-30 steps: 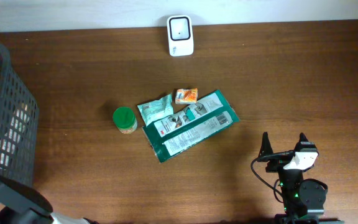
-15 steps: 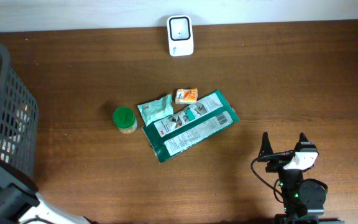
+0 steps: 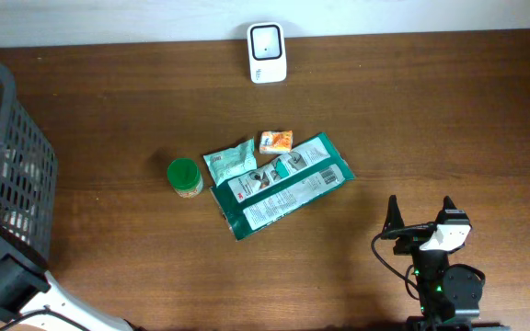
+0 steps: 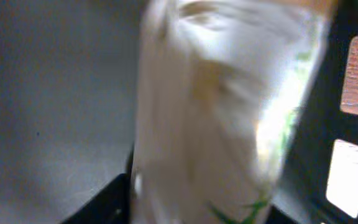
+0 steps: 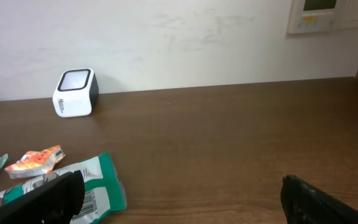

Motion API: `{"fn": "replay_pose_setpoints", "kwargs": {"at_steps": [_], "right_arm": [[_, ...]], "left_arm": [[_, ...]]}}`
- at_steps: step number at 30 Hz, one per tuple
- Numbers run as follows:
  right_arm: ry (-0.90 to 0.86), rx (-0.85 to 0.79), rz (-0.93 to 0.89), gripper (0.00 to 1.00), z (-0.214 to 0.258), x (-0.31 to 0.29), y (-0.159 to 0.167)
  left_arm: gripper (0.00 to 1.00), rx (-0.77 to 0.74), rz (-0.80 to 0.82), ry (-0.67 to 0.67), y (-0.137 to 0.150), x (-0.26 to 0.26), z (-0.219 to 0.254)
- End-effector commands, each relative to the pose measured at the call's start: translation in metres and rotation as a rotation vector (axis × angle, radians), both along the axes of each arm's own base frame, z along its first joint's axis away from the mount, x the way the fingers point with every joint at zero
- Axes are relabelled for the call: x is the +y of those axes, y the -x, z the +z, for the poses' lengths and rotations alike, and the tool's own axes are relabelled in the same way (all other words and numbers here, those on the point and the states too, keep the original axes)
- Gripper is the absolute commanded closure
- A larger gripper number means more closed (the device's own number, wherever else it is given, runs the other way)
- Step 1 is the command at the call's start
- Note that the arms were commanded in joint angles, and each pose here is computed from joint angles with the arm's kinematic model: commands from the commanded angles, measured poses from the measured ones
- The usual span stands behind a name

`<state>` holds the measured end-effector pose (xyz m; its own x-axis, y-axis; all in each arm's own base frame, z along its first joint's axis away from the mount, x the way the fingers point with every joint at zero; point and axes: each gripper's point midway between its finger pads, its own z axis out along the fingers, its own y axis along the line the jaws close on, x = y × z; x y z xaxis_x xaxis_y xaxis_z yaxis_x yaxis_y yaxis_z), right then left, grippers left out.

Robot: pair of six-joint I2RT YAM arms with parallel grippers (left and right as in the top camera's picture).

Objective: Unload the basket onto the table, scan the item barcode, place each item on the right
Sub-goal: 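Move the left gripper back into the basket and grasp the white tube, then carry the white tube past the scanner toward the table's right side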

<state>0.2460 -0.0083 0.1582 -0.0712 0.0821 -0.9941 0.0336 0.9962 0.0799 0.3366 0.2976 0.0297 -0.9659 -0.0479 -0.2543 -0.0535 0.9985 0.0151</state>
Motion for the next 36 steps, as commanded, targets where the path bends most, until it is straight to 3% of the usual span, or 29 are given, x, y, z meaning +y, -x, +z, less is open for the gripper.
{"fn": "replay_pose_setpoints", "kwargs": {"at_steps": [1, 9, 17, 24, 30, 33, 36], "right_arm": [[-0.007, 0.006, -0.002, 0.02, -0.003, 0.000, 0.000], [-0.007, 0.006, -0.002, 0.02, -0.003, 0.000, 0.000], [-0.007, 0.006, -0.002, 0.02, -0.003, 0.000, 0.000], [-0.007, 0.006, -0.002, 0.02, -0.003, 0.000, 0.000], [-0.007, 0.006, -0.002, 0.02, -0.003, 0.000, 0.000], [-0.007, 0.006, -0.002, 0.02, -0.003, 0.000, 0.000], [-0.007, 0.006, -0.002, 0.02, -0.003, 0.000, 0.000]], "left_arm": [[0.73, 0.022, 0.001, 0.034, 0.005, -0.004, -0.014], [1.00, 0.021, 0.002, 0.032, 0.005, -0.003, -0.011], [1.00, -0.091, 0.121, -0.036, -0.015, 0.017, 0.046], [1.00, -0.324, 0.211, -0.187, -0.034, 0.035, 0.168], [1.00, -0.564, 0.302, -0.298, -0.026, 0.028, 0.289], [1.00, -0.714, 0.367, -0.279, -0.016, 0.008, 0.346], [1.00, -0.857, 0.320, -0.198, -0.017, -0.025, 0.387]]}}
